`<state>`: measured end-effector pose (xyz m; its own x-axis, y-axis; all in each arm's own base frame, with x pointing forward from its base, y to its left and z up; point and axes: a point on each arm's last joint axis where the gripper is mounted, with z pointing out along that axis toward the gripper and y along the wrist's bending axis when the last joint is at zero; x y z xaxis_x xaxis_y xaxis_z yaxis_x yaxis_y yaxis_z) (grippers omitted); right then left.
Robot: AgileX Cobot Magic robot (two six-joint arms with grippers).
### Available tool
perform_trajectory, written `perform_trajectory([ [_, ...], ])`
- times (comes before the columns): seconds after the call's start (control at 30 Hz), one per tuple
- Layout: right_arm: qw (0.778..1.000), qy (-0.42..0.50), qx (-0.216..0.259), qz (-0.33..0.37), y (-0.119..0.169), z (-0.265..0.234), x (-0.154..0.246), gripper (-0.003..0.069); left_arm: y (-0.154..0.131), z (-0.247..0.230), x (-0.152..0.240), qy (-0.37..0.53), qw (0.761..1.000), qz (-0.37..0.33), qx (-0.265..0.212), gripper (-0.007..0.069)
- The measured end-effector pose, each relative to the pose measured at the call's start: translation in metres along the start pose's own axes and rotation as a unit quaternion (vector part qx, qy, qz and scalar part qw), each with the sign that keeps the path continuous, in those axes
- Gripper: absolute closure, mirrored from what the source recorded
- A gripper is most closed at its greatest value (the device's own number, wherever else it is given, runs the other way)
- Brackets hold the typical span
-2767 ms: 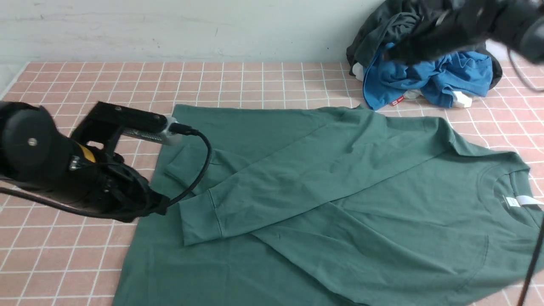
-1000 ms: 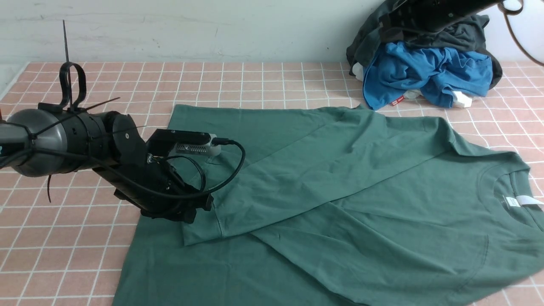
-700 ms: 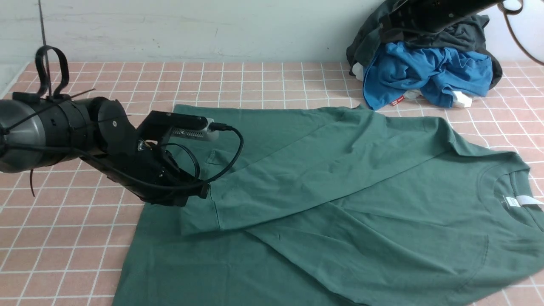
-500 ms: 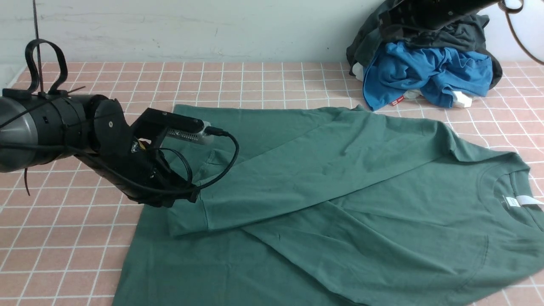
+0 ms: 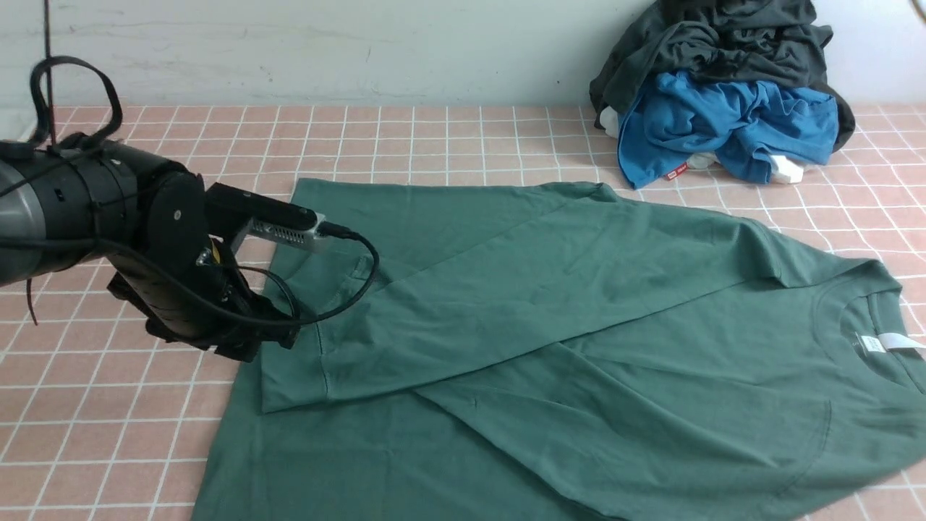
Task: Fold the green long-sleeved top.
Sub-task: Use the left arm to drag and drop the cuff onto the cuff closest to the left arm, then use both arms simultaneously to clamp the lower edge of the clothing fabric
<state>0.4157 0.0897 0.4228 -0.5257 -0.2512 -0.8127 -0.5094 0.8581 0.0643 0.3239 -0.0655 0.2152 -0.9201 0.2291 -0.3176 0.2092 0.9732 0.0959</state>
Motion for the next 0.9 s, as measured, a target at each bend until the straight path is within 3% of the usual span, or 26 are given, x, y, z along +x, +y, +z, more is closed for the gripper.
perform_trajectory([
  [0.17, 0.998, -0.041, -0.009, -0.051, 0.037, -0.065, -0.013, 0.0665, -0.006, -0.033, 0.018, 0.040, 0.999, -0.007, 0.007, 0.0140],
  [0.4, 0.996, -0.004, -0.051, -0.071, 0.080, -0.077, 0.038, 0.0666, -0.046, -0.040, 0.061, 0.128, 0.979, 0.154, 0.027, 0.0122],
  [0.43, 0.996, 0.034, -0.065, -0.056, 0.087, -0.066, 0.070, 0.0666, -0.058, -0.036, 0.075, 0.153, 0.964, 0.215, 0.032, 0.0122],
  [0.53, 0.989, 0.109, -0.091, -0.030, 0.092, -0.044, 0.129, 0.0666, -0.069, -0.029, 0.091, 0.173, 0.936, 0.305, 0.024, 0.0122],
  [0.67, 0.976, 0.179, -0.125, -0.009, 0.097, -0.024, 0.189, 0.0666, -0.072, -0.023, 0.104, 0.182, 0.901, 0.394, 0.015, 0.0122],
  [0.9, 0.969, 0.174, -0.172, 0.006, 0.107, -0.023, 0.212, 0.0666, -0.074, -0.009, 0.117, 0.166, 0.828, 0.534, 0.042, 0.0123],
])
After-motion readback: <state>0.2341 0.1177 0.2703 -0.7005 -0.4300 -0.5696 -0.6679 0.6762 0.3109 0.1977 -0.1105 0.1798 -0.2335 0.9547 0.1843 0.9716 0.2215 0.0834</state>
